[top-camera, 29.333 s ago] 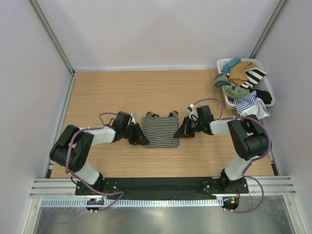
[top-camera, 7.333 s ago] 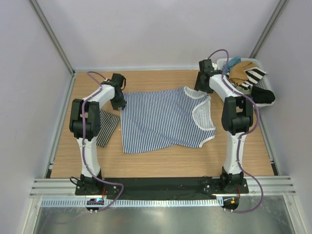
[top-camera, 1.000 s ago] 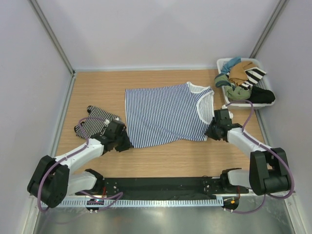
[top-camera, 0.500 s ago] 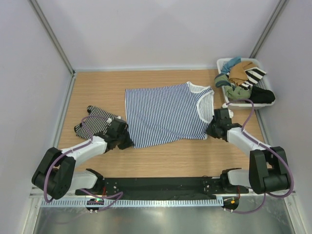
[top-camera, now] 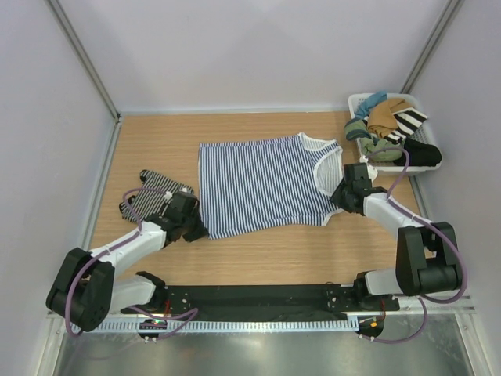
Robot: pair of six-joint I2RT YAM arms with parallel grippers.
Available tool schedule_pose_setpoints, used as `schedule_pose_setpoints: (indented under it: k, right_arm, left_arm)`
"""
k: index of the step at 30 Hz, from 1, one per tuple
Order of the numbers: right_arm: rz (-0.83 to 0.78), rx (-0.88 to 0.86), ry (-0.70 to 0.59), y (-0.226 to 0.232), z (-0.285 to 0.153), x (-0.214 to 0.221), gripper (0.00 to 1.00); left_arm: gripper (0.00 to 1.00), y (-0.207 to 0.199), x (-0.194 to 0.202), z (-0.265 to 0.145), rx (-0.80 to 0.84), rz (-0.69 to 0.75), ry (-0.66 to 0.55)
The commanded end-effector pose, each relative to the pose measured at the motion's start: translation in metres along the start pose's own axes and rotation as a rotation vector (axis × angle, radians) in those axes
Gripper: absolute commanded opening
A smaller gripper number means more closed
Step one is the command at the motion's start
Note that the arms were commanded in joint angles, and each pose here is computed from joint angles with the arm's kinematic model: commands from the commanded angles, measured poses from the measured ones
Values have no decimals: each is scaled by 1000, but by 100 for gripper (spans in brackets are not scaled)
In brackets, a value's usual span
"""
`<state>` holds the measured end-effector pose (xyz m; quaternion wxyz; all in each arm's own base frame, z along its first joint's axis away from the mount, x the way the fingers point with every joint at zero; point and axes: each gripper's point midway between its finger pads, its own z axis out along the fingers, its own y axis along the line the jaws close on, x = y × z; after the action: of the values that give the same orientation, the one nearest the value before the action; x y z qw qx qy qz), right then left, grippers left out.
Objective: Fold and stack the tank tops
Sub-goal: Fold the tank top
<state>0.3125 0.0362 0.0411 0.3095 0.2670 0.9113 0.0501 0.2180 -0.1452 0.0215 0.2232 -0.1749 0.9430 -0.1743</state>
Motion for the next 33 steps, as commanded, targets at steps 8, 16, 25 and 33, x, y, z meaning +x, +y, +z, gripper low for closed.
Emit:
schedule_pose_setpoints:
  k: [8,16,25,33]
  right_arm:
    - [17,70,-63,-13,9,-17,40]
    - [40,113,-50,-24,17,-20,43]
    - [80,338,-128,-60,9,-34,15]
    - [49,218,-191,-43,-24,-45,47]
  left_arm:
    - [0,22,1,-1,-27,-31,27]
    - [0,35,-11,-12,-35,-62,-10]
    - [0,37,-8,-8,-40,-60,6]
    - [1,28,-9,-11,5,-51,13]
